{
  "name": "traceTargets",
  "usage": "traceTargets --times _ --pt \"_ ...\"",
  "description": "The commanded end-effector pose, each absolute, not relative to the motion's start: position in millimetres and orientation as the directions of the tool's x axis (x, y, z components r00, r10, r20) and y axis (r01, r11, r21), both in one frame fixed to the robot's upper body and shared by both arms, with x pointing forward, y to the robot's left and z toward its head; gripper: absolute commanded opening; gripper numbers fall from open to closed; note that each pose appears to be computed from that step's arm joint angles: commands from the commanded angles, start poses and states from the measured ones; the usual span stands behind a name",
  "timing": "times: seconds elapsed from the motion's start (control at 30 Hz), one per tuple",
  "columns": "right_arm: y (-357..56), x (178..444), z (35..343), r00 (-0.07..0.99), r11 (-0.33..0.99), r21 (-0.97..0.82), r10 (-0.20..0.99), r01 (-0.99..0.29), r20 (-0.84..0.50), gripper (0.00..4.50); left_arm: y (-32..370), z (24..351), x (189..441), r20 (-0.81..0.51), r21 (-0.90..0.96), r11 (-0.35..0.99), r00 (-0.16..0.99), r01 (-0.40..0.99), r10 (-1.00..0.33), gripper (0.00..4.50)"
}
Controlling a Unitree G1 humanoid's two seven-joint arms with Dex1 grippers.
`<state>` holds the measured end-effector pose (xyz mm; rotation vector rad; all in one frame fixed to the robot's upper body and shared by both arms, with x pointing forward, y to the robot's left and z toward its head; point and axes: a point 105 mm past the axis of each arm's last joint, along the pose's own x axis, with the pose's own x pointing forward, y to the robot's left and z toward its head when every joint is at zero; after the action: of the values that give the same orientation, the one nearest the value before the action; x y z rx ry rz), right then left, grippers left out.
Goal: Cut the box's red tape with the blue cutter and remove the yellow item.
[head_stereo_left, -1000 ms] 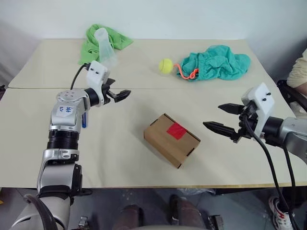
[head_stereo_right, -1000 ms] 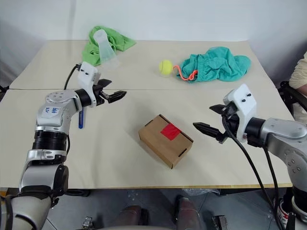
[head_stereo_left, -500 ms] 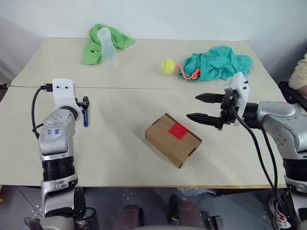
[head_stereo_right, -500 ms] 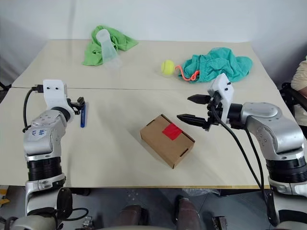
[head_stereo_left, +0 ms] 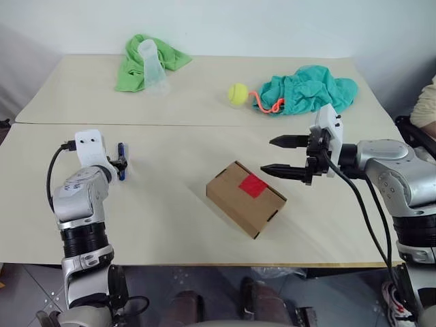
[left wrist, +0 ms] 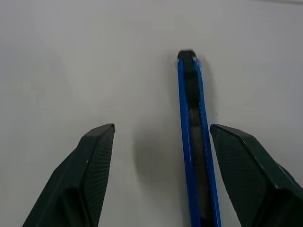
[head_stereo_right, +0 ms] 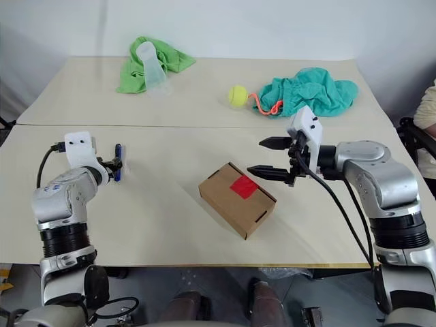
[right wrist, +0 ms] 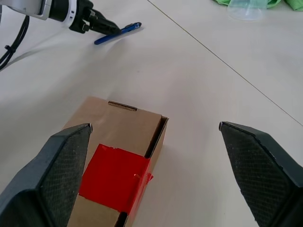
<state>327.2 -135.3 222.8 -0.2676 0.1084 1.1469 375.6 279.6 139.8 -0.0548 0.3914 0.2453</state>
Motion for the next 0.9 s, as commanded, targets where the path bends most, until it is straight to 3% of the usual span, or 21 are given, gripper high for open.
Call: traceTargets --times 0.03,0.4,0.57,0.73,0.87,0.9 --pt "-134.6 321.9 238.8 0.411 0.374 -0.206 0.893 -0.904 -0.183 4.50 272.4 145.7 377.6 -0.375 -0.017 0.974 0.904 -0.226 0.203 3.38" --pt "-140.0 321.1 236.7 0.429 0.391 -0.204 0.883 -0.897 -0.191 4.50 271.8 123.0 361.3 -0.492 -0.037 0.952 0.835 -0.305 0.248 3.38" --pt "-138.5 322.1 236.5 0.432 0.395 -0.204 0.882 -0.896 -0.187 4.50 276.7 121.1 360.8 -0.494 -0.055 0.942 0.829 -0.332 0.263 2.31" --pt "-137.1 322.3 236.2 0.432 0.396 -0.202 0.883 -0.896 -0.184 4.50 283.1 119.6 360.4 -0.498 -0.046 0.936 0.821 -0.348 0.281 2.31" --pt "-136.4 322.2 236.4 0.433 0.398 -0.201 0.882 -0.895 -0.184 4.50 284.4 118.6 360.4 -0.503 -0.047 0.938 0.819 -0.343 0.274 1.65" --pt "-136.5 322.4 236.5 0.434 0.399 -0.201 0.882 -0.895 -0.184 4.50 284.7 118.3 360.4 -0.505 -0.046 0.938 0.818 -0.343 0.275 1.30"
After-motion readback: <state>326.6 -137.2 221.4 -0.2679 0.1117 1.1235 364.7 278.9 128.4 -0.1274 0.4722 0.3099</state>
